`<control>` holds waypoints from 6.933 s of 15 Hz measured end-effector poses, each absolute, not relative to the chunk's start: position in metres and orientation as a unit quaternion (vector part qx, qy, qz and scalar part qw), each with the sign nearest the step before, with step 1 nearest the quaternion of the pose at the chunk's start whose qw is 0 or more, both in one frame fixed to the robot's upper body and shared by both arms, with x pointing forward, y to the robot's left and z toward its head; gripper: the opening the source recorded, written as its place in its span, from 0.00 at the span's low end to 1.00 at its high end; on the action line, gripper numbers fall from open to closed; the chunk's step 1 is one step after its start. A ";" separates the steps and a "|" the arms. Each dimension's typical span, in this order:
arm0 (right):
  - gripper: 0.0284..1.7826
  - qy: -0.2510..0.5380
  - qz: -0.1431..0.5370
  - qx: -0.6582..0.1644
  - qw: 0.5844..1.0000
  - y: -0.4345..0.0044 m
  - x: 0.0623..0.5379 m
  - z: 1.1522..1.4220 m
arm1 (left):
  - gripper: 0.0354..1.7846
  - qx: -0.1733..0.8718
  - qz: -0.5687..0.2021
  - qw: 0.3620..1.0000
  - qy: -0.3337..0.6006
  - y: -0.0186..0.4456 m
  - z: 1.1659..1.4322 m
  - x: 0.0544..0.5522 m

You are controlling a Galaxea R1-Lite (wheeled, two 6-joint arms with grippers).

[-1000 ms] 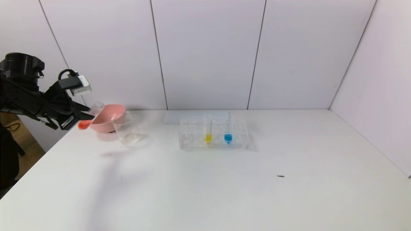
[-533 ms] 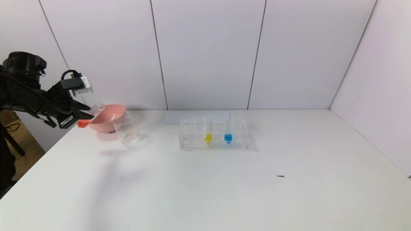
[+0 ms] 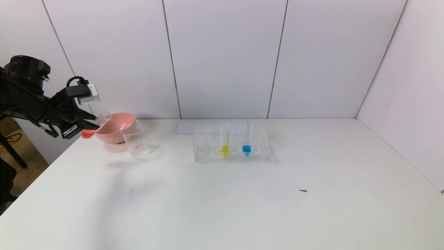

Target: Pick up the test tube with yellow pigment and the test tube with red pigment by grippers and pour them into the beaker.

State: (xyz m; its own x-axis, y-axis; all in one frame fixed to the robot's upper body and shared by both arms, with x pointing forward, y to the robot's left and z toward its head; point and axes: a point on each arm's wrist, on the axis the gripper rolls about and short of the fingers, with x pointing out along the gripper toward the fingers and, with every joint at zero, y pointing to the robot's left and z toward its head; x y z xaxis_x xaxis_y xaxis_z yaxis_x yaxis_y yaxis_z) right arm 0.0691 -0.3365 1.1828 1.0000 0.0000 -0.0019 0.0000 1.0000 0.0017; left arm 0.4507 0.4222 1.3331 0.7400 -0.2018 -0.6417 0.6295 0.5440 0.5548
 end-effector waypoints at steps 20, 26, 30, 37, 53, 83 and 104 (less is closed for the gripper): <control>0.95 0.001 0.000 0.001 1.000 -0.336 0.069 1.183 | 0.23 0.455 -0.243 0.818 0.255 0.409 1.340 0.466; 0.95 0.001 0.000 0.001 1.000 -0.336 0.069 1.183 | 0.23 0.456 -0.264 0.801 0.285 0.403 1.341 0.465; 0.95 0.001 0.000 0.001 1.000 -0.336 0.069 1.183 | 0.23 0.463 -0.272 0.790 0.294 0.404 1.342 0.466; 0.95 0.001 0.000 0.001 1.000 -0.336 0.069 1.183 | 0.23 0.479 -0.271 0.778 0.305 0.400 1.344 0.470; 0.95 0.001 0.000 0.001 1.000 -0.336 0.069 1.183 | 0.23 0.514 -0.262 0.738 0.351 0.384 1.345 0.476; 0.95 0.001 0.000 0.001 1.000 -0.336 0.069 1.183 | 0.23 0.587 -0.229 0.691 0.353 0.358 1.343 0.492; 0.95 0.001 0.000 0.001 1.000 -0.336 0.069 1.183 | 0.23 0.599 -0.234 0.677 0.358 0.348 1.341 0.493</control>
State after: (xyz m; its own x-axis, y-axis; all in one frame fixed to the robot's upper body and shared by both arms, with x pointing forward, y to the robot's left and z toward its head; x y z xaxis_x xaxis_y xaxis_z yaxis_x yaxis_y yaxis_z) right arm 0.0692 -0.3365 1.1827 1.0000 0.0000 -0.0021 0.0000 1.0000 0.0013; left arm 0.4926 0.3479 1.3411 0.6349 0.1121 -0.7644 0.7453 0.1719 0.6442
